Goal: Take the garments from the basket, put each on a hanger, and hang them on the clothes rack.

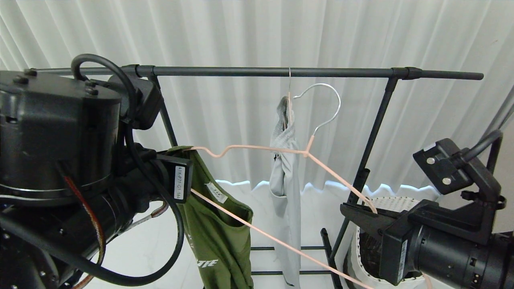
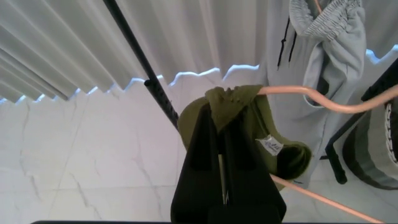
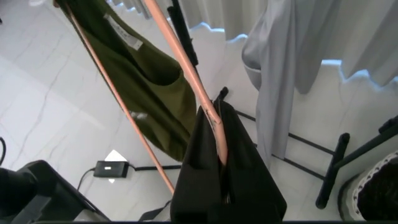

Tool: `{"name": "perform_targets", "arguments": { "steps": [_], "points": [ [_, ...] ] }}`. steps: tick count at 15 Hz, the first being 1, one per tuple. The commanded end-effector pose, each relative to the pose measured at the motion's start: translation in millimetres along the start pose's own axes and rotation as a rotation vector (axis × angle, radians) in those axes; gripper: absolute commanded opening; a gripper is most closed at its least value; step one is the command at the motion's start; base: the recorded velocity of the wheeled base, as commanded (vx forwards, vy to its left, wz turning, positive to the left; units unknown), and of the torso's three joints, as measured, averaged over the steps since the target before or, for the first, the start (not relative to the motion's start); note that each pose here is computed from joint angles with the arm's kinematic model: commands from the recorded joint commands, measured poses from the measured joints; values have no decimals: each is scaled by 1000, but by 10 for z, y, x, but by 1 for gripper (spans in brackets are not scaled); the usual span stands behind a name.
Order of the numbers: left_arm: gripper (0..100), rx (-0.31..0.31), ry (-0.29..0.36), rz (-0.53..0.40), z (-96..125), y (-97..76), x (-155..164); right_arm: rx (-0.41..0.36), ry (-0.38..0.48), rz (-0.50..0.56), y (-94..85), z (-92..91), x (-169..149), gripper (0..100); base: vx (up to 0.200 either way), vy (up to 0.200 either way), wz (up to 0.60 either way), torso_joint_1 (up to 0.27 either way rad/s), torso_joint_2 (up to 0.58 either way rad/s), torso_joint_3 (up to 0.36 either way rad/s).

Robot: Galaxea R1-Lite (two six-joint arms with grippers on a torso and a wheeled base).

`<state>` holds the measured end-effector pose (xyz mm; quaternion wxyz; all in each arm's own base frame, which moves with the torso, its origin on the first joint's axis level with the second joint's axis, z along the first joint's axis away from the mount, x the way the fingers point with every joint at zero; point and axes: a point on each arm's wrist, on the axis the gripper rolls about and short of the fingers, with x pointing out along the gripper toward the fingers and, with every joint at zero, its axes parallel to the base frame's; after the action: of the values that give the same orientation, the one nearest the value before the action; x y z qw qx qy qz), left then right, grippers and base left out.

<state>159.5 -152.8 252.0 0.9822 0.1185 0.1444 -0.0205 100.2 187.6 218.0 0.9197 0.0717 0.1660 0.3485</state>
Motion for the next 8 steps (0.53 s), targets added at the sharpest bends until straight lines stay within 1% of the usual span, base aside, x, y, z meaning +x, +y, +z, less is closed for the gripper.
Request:
{"name": "perform_targets", "arguments": {
  "steps": [1, 2, 4, 6, 7, 8],
  "points": [
    [0, 4, -4, -23, -4, -48, -25, 0, -7, 3, 23, 30, 26, 0, 0, 0, 0, 0, 0, 0],
    [0, 2, -5, -43, -8, -94, -42, -3, -3, 3, 46, 30, 66, 0, 0, 0, 0, 0, 0, 0],
    [0, -32, -4, -74, -1, -197, -53, -21, -16, 18, 97, 25, 150, 0, 0, 0, 0, 0, 0, 0],
    [0, -71, -12, -88, 47, -245, -60, -61, -18, 42, 167, -19, 219, 0, 0, 0, 0, 0, 0, 0],
    [0, -85, -18, -89, 72, -242, -65, -71, -12, 52, 198, -47, 248, 0, 0, 0, 0, 0, 0, 0],
    [0, -87, -19, -89, 77, -241, -66, -72, -11, 55, 207, -53, 253, 0, 0, 0, 0, 0, 0, 0]
  ]
}}
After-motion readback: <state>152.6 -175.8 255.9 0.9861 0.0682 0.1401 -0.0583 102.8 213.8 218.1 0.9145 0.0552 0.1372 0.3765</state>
